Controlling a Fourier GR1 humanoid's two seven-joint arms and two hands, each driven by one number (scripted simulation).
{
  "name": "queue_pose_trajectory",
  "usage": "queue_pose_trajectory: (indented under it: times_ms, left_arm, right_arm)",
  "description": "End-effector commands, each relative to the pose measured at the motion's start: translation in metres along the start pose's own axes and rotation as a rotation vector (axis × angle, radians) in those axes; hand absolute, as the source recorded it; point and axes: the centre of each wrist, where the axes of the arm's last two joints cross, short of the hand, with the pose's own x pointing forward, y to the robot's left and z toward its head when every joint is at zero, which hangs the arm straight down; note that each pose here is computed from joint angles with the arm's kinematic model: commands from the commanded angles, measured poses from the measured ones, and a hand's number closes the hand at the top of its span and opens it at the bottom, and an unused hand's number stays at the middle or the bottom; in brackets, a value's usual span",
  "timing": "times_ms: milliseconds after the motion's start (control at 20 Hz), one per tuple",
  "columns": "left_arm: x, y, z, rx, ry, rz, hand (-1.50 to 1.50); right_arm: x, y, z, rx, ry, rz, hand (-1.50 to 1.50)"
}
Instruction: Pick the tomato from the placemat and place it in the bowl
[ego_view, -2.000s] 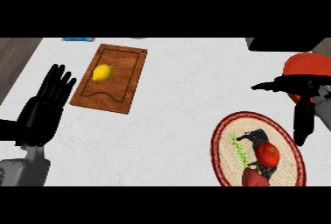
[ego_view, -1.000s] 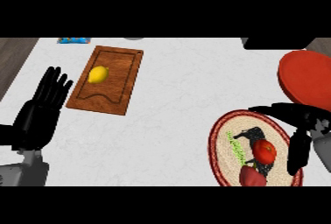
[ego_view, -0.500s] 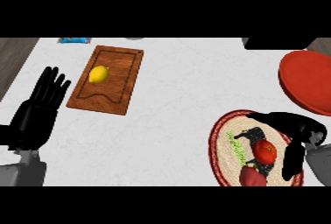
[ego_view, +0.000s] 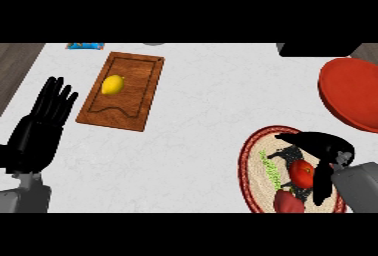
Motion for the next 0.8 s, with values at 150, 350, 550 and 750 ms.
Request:
queue_pose_trajectory:
  times_ms: [150, 350, 550, 750]
  left_arm:
    - [-0.010, 0.014, -0.001, -0.002, 0.014, -0.008, 0.00]
    - [-0.005, 0.007, 0.011, -0.014, 0.007, -0.007, 0.00]
    - [0.006, 0.005, -0.012, -0.007, -0.017, -0.007, 0.00]
    - [0.007, -0.018, 0.008, -0.019, -0.008, -0.007, 0.00]
  right_arm:
    - [-0.013, 0.013, -0.019, 0.051, 0.009, 0.037, 1.50]
    - [0.013, 0.022, -0.027, 0.018, -0.051, 0.190, 1.50]
    - [-0.002, 0.007, -0.023, -0.006, -0.076, 0.218, 1.50]
    - [-0.002, 0.012, -0.031, -0.014, -0.083, 0.240, 1.50]
